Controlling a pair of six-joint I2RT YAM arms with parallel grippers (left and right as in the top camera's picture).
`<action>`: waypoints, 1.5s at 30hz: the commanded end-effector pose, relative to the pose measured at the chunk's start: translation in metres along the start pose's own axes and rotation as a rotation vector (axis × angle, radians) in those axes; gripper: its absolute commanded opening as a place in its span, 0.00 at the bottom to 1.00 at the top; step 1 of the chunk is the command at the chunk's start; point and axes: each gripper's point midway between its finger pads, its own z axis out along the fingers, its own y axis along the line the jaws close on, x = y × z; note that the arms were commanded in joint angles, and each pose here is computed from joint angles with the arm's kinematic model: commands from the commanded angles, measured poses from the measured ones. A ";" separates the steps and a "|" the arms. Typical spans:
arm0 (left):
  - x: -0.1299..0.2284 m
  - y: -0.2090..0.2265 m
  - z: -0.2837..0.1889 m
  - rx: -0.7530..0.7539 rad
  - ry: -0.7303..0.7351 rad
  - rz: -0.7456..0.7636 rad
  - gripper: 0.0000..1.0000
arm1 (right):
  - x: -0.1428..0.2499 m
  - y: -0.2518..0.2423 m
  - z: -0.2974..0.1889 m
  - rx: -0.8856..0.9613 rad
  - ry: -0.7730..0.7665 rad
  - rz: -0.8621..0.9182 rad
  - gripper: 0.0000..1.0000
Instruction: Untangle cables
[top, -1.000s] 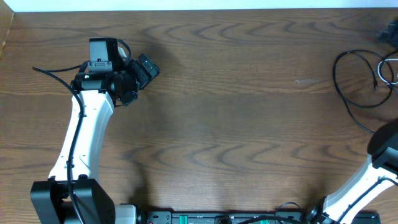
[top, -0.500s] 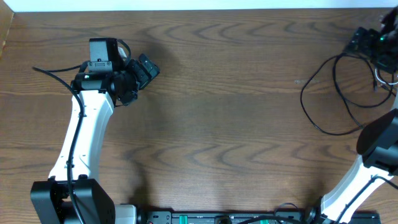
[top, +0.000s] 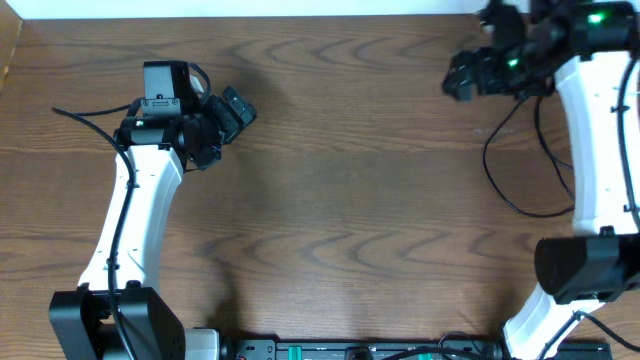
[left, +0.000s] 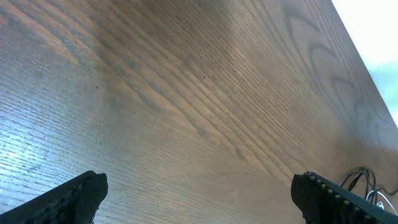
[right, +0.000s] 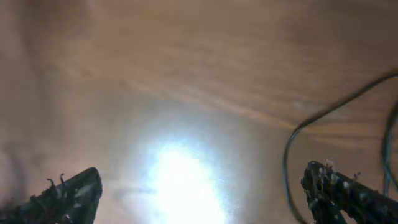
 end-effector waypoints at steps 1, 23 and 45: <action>-0.002 0.003 0.002 -0.015 -0.004 0.004 1.00 | 0.004 0.022 -0.031 0.014 -0.049 -0.051 0.99; -0.002 0.003 0.002 -0.015 -0.004 0.004 1.00 | 0.015 0.055 -0.052 -0.005 -0.076 -0.114 0.99; -0.002 0.003 0.002 -0.015 -0.004 0.004 1.00 | -0.040 0.027 -0.108 0.161 -0.443 -0.184 0.99</action>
